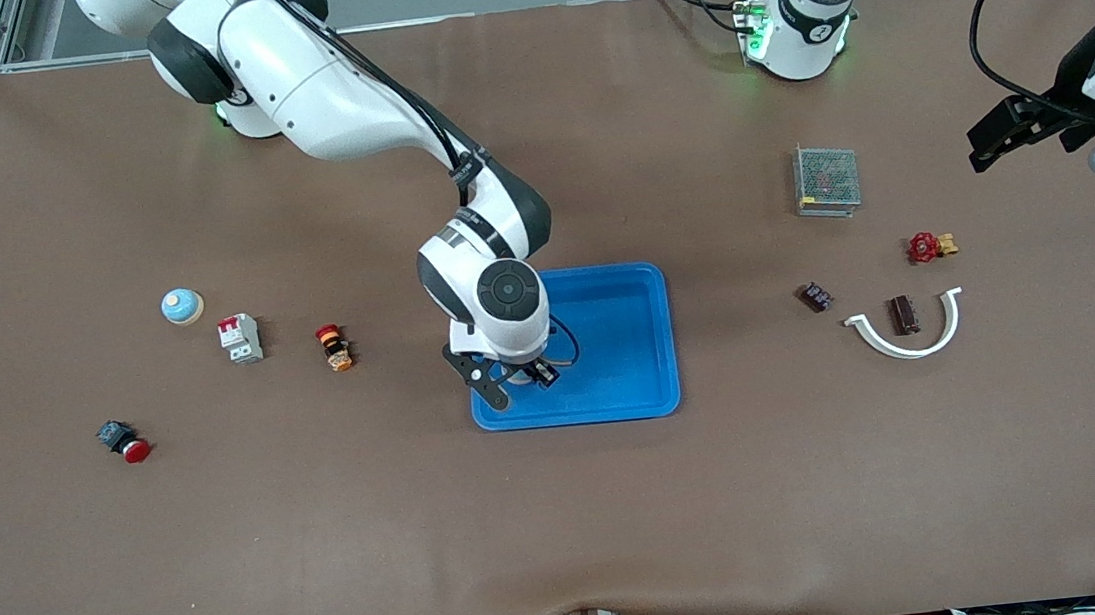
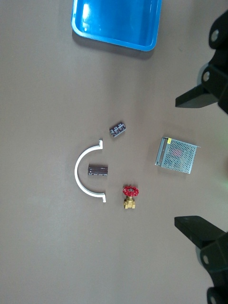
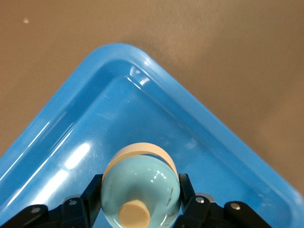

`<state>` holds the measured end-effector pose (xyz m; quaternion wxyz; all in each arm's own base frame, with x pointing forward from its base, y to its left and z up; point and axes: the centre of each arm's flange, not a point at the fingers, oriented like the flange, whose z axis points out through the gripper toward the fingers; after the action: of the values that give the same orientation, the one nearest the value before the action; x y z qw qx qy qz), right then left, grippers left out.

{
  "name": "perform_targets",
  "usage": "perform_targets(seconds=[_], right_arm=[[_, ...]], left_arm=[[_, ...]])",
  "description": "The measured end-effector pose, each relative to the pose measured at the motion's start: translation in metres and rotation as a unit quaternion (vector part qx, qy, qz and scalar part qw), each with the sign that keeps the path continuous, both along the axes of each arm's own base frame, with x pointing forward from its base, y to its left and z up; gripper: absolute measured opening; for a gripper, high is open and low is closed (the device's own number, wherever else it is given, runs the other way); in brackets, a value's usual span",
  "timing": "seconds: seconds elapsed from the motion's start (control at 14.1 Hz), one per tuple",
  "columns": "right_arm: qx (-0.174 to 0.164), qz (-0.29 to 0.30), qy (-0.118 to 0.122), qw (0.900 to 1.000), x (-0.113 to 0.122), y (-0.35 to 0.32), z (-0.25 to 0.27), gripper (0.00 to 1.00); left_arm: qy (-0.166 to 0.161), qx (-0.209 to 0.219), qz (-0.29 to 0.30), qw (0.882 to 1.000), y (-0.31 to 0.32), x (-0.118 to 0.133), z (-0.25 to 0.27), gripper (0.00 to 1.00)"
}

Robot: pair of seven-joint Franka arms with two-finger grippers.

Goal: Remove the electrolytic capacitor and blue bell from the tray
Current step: 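Lift the bell and carry it toward the first bell with the right gripper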

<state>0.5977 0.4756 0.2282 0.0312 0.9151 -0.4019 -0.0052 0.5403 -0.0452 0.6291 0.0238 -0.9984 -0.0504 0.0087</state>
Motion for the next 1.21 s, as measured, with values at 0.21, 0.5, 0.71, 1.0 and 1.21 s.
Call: perform_targets(seconds=[0.21,0.5,0.71,1.0,1.21], right_arm=[[-0.010,0.065,0.017,0.998,0.002,-0.010,0.022,0.68],[-0.010,0.139,0.029,0.990,0.028,-0.051,0.046,0.68],[-0.013,0.187,0.056,0.981,0.049,-0.100,0.069,0.68],[-0.005,0.248,0.077,0.966,0.067,-0.162,0.083,0.68],[0.002,0.284,0.086,0.955,0.067,-0.203,0.092,0.68]], left_arm=[[0.000,0.000,-0.001,1.000,-0.001,0.000,0.000,1.00],[0.000,0.000,-0.001,1.000,-0.001,0.000,0.000,1.00],[0.000,0.000,-0.001,1.000,-0.001,0.000,0.000,1.00],[0.000,0.000,-0.001,1.000,-0.001,0.000,0.000,1.00],[0.000,0.000,-0.001,1.000,-0.001,0.000,0.000,1.00]])
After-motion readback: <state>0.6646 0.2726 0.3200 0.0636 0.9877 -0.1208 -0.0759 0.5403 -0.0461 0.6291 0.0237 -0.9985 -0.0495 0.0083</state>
